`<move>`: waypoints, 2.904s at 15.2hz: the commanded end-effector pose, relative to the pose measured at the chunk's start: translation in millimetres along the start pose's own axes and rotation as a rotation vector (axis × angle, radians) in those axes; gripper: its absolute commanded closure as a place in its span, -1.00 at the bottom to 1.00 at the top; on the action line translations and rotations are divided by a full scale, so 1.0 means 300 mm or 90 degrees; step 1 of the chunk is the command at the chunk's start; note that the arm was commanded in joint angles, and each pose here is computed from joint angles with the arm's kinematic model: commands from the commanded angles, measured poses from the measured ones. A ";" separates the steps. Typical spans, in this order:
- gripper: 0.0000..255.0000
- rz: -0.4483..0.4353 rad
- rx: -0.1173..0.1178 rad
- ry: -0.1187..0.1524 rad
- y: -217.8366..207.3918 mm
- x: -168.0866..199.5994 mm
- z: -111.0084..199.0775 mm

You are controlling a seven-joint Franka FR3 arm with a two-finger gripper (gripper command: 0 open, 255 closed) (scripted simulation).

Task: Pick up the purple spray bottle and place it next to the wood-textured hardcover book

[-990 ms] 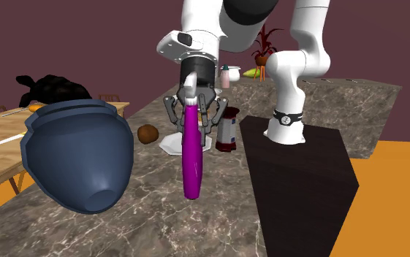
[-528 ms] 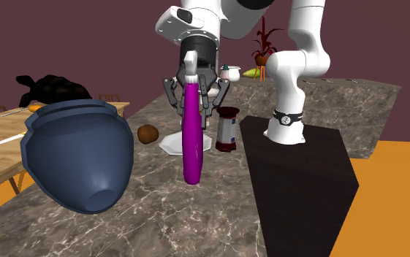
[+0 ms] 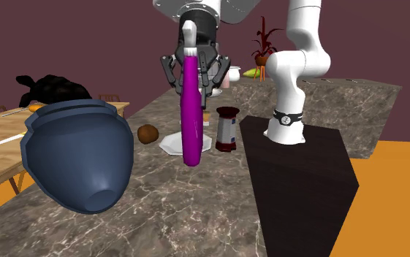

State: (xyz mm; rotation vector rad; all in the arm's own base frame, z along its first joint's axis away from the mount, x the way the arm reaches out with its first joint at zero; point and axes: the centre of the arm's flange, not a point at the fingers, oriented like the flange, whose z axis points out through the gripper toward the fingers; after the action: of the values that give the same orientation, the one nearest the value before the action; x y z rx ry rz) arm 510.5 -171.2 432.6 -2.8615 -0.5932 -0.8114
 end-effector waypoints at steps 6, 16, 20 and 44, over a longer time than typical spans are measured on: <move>1.00 0.000 0.000 0.000 0.001 0.069 -0.104; 1.00 0.000 0.000 0.000 0.001 0.161 -0.254; 1.00 0.000 0.000 0.000 0.001 0.198 -0.314; 1.00 0.000 0.000 0.000 -0.023 -0.095 -0.760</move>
State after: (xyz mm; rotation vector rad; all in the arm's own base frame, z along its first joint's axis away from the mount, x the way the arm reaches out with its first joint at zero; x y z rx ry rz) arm 389.6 -217.8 613.0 -2.8614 -0.5921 -0.8104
